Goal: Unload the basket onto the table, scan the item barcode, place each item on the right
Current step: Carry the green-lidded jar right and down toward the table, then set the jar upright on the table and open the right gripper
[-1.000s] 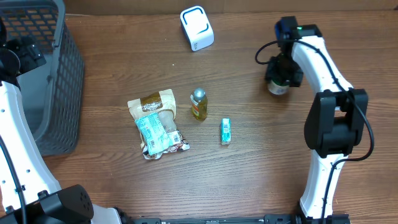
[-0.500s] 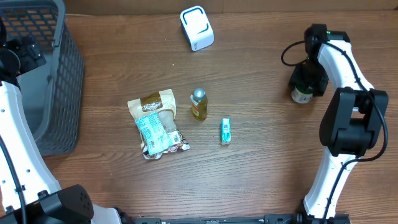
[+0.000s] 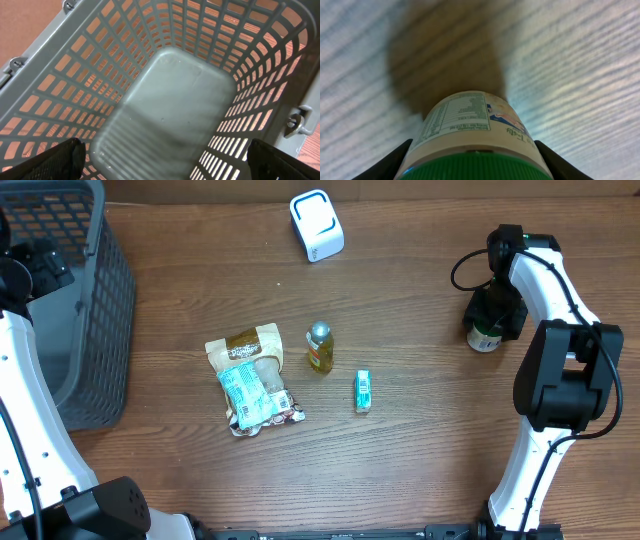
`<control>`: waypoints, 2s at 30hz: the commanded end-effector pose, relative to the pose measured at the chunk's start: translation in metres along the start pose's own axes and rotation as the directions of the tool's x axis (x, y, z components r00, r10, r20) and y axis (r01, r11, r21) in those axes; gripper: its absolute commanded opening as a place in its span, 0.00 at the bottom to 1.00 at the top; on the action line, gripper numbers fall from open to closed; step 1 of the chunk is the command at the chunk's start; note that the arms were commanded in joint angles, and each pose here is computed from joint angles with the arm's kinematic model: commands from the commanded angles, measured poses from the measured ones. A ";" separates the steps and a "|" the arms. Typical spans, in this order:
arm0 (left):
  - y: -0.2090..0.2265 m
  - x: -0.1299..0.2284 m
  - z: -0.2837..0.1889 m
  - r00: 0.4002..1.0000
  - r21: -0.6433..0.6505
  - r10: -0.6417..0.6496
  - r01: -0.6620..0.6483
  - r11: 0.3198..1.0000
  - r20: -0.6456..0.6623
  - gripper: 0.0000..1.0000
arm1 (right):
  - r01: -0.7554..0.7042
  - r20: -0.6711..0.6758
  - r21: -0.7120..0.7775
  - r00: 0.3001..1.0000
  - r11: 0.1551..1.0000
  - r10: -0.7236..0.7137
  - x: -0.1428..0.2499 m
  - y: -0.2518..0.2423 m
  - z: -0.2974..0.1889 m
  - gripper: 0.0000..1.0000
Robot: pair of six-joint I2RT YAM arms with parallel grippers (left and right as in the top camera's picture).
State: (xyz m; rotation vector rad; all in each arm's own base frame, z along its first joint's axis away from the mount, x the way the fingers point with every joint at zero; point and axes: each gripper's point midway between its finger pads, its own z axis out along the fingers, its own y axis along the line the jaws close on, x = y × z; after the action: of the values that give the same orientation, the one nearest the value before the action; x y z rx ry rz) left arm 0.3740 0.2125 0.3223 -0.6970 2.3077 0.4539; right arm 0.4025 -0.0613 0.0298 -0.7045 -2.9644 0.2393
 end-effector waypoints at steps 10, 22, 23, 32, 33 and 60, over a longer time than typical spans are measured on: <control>-0.002 -0.004 -0.004 1.000 0.010 0.017 -0.017 1.000 0.015 0.99 | 0.006 -0.067 -0.144 0.998 0.990 -0.015 0.032 0.013 -0.037 0.45; -0.002 -0.004 -0.004 1.000 0.010 0.017 -0.017 1.000 0.015 0.99 | -0.034 0.052 -0.233 0.998 0.972 0.047 0.057 0.003 -0.098 0.42; -0.002 -0.004 -0.004 1.000 0.010 0.017 -0.017 1.000 0.015 0.99 | -0.052 0.064 -0.222 0.996 0.974 0.067 0.059 -0.001 -0.097 0.41; -0.002 -0.004 -0.004 1.000 0.010 0.017 -0.017 1.000 0.015 1.00 | -0.100 0.091 -0.193 0.989 0.976 0.119 0.075 -0.009 -0.052 0.42; -0.002 -0.004 -0.004 1.000 0.010 0.017 -0.017 1.000 0.015 0.99 | -0.100 0.093 -0.192 0.988 0.976 0.119 0.075 -0.009 -0.045 0.42; -0.002 -0.004 -0.004 1.000 0.010 0.017 -0.017 1.000 0.015 1.00 | -0.041 0.185 -0.196 0.980 0.980 0.078 0.058 -0.005 -0.032 1.00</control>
State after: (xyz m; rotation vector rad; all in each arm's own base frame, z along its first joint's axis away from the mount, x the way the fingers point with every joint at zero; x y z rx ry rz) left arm 0.3740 0.2125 0.3223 -0.6970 2.3077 0.4539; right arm 0.3252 -0.0309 0.0284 -0.8551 -3.0665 0.0280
